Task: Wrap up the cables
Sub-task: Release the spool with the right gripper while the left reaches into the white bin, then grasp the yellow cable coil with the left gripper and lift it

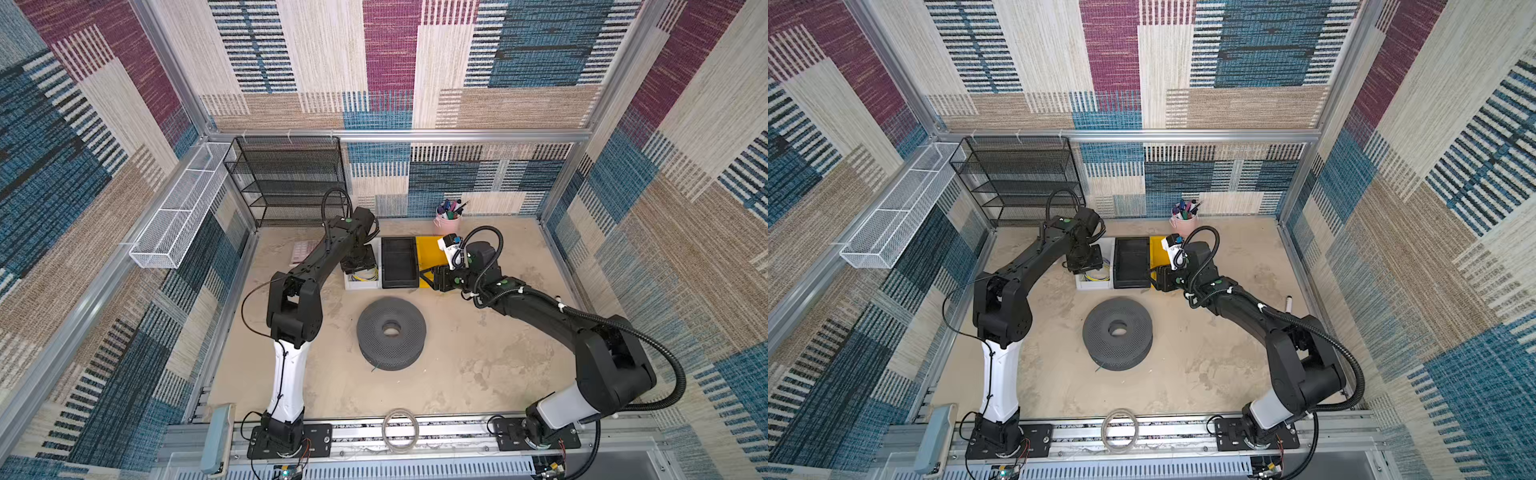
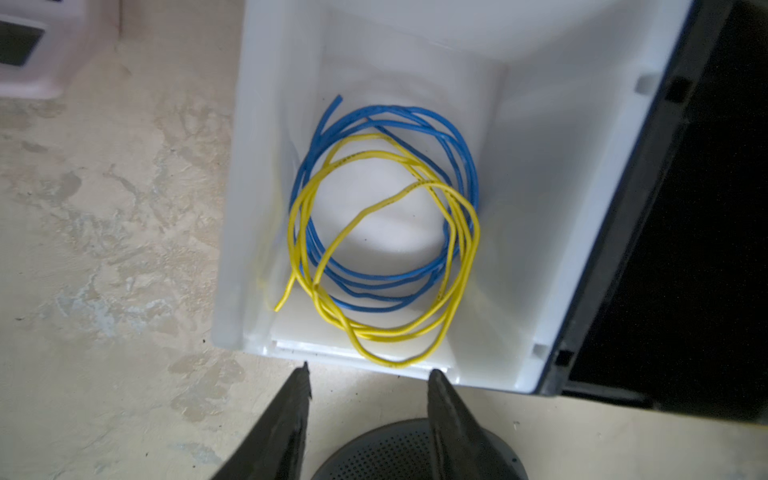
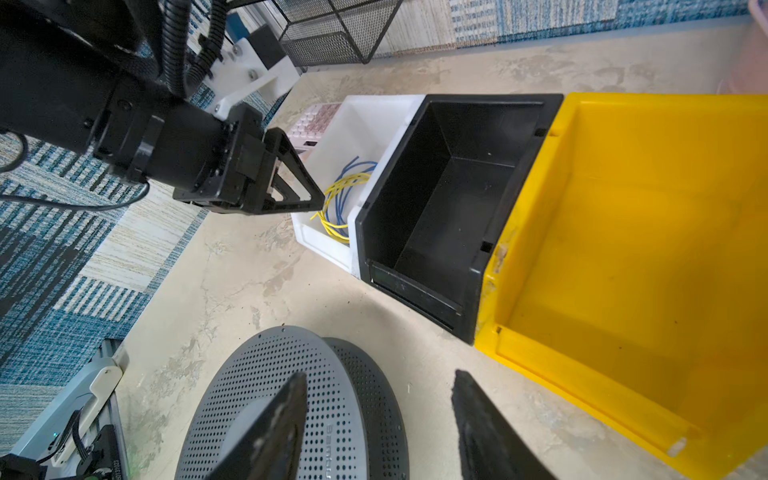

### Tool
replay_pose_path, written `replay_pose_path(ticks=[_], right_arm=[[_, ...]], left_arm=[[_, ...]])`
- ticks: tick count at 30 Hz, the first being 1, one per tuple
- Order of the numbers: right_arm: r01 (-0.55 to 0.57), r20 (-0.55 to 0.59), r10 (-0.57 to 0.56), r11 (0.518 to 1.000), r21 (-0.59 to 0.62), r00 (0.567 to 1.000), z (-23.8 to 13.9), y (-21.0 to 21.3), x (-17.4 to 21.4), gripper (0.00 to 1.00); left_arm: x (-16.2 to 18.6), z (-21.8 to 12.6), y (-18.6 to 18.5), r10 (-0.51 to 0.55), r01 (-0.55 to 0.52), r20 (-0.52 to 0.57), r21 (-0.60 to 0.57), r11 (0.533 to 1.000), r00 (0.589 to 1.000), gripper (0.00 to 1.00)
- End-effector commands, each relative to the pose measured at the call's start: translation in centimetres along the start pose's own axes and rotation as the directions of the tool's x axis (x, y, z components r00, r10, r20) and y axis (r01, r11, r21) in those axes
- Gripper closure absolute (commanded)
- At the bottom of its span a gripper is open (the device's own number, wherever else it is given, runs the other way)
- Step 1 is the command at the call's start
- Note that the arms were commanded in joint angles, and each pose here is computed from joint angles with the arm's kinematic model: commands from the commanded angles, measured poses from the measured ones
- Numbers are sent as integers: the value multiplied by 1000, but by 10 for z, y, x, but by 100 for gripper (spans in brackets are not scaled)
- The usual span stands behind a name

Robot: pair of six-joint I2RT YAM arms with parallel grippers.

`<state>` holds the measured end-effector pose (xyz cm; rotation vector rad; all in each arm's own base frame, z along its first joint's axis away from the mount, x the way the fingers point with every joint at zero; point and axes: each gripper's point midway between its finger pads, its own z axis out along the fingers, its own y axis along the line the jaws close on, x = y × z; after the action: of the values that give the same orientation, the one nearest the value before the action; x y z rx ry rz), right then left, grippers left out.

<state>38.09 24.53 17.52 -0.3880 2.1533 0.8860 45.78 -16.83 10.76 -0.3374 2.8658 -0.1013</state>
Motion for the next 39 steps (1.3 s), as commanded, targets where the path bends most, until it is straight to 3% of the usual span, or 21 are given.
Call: replay_pose_path(ticks=[1,9,13,17,20,29,39], right_arm=[[20,26,-19,999,-42,999,3,5,-9,42],[21,-1,-21,999,-42,1000,7,0,-6,42],[16,-7,-17,999,-35,1000,7,-4,-4,43],[14,-9,-14,999,-34,1000,7,-5,-2,43],[11,-10,-11,999,-31,1000,7,-7,0,43],[9,2,-9,999,-37,1000,4,-4,-2,44],[58,51,-59,998,5,997,-14,2,-23,44]], left_arm=[[-4,5,8,-20,21,12,-59,998,1000,52],[-15,25,6,-39,41,26,-91,995,999,56],[-21,31,5,-42,46,38,-103,994,998,68],[-21,35,3,-51,54,32,-98,994,998,90],[-21,30,1,-58,61,36,-87,994,998,97],[-23,-4,1,-66,71,82,-54,996,994,100],[-29,-80,-13,-75,60,165,94,994,983,100]])
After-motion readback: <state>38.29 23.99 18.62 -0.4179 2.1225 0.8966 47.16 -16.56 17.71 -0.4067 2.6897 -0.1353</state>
